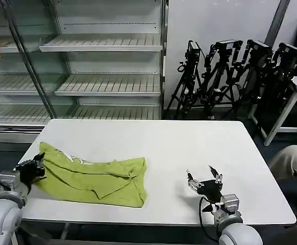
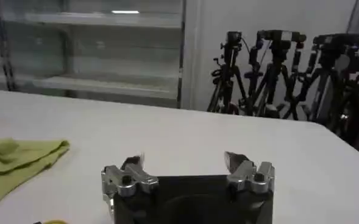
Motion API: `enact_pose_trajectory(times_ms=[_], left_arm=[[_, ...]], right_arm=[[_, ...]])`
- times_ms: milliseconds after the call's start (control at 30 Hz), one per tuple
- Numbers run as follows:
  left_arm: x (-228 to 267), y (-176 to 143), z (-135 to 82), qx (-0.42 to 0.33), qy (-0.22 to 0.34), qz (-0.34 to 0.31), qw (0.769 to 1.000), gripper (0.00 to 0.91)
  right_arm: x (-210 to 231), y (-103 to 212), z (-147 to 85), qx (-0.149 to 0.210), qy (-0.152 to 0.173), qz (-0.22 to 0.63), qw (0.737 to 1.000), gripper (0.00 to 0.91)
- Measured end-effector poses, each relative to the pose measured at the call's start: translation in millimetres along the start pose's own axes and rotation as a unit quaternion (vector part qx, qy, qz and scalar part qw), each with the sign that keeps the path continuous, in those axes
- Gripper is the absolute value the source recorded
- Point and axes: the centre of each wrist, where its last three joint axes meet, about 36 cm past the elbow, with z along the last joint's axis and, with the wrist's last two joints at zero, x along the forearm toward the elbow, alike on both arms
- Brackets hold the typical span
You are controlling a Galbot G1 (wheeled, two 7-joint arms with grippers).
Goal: Fold and organize the clothes.
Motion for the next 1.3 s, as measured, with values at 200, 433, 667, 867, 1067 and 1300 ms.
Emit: enact_pose_trajectory(times_ms=[200,433,667,867,1067,1300], left_arm=[[14.8,-42.6,-11.1,-0.01,-0.026,0.054,0.998,0.01],[25.9,-100.1,-12.4,-0.005,-0.039,0.128,0.991,0.01],[31.5,-143.5,-8.8,0.003,-0.038,0.18,0.983,0.02],[32.8,-168.4,-8.6,0.012,-0.038,0.21,0.977,0.01],[30.3,-186.4,-10.7,0.025,-0.038,0.228,0.973,0.02],[24.5,-198.1,-13.0,0.037,-0.036,0.235,0.97,0.907]], right_arm=[[1.3,-1.4,-0.6,0.002,-0.003,0.004,1.0,0.907],[5.1,-4.5,0.0,0.004,-0.003,0.011,1.0,0.907],[3.9,-3.5,1.1,0.002,-0.004,0.012,1.0,0.907],[3.4,-2.1,0.8,0.002,-0.005,0.012,1.0,0.907],[4.6,0.3,0.6,0.001,-0.004,0.011,1.0,0.907],[4.7,1.8,0.3,0.002,-0.004,0.011,1.0,0.907]])
